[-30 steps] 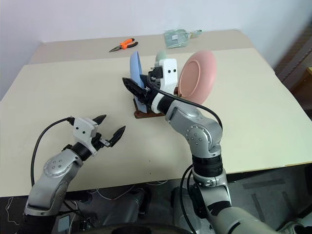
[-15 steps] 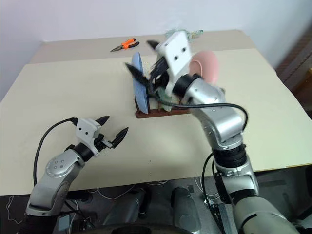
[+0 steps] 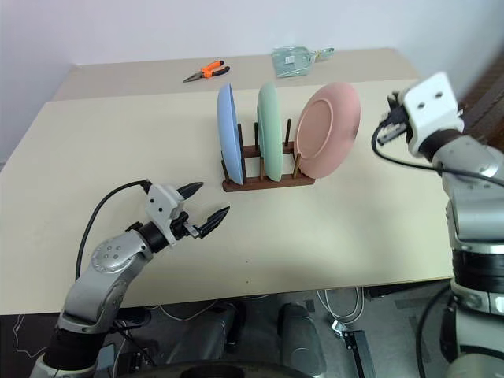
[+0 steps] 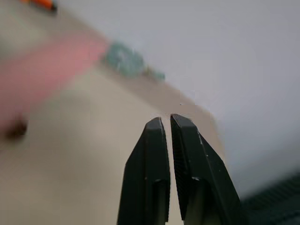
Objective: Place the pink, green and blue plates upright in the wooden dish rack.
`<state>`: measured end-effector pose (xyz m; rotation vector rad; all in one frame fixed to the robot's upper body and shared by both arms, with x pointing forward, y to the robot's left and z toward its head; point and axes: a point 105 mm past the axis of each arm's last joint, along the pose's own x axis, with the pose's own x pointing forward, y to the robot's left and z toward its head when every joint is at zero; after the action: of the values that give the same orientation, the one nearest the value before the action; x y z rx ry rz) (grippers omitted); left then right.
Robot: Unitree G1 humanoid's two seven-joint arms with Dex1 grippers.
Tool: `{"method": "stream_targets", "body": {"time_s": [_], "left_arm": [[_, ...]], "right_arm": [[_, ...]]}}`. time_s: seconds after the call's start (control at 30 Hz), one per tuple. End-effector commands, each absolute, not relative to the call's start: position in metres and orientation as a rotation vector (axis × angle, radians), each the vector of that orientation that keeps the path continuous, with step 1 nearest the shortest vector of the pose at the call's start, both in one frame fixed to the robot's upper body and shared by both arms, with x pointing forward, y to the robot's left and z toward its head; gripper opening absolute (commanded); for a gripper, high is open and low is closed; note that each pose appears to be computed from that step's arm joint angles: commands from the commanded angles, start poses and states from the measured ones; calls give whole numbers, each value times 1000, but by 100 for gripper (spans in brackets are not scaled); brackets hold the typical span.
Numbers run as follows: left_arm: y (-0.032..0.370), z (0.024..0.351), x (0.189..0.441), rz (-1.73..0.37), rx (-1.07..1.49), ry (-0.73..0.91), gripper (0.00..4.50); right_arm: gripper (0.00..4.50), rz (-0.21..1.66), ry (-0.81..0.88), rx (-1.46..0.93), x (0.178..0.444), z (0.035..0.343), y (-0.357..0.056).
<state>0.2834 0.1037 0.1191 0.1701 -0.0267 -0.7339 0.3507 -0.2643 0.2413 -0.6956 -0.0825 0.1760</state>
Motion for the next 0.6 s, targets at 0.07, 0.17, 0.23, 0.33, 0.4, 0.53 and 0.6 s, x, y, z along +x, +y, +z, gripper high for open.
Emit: {"method": "stream_targets", "body": {"time_s": [0.07,0.17,0.23,0.33,0.4,0.53,0.6], "left_arm": [[103,123,283,-747,191,-47,450],[104,122,282,-744,195,-44,450],[105,121,281,-740,196,-39,450],[105,119,279,-737,197,-35,450],[107,117,279,-728,200,-30,450],[119,115,284,-674,216,-22,450],[130,113,286,-636,228,-14,450]], "right_arm": [[11,368,-201,-706,338,251,-212],[11,444,-237,-664,333,255,-193],[11,456,-231,-674,332,255,-191],[11,426,-202,-698,335,251,-199],[11,379,-152,-747,339,243,-214],[11,324,-54,-740,341,218,-245],[11,303,-18,-727,340,206,-259]]}}
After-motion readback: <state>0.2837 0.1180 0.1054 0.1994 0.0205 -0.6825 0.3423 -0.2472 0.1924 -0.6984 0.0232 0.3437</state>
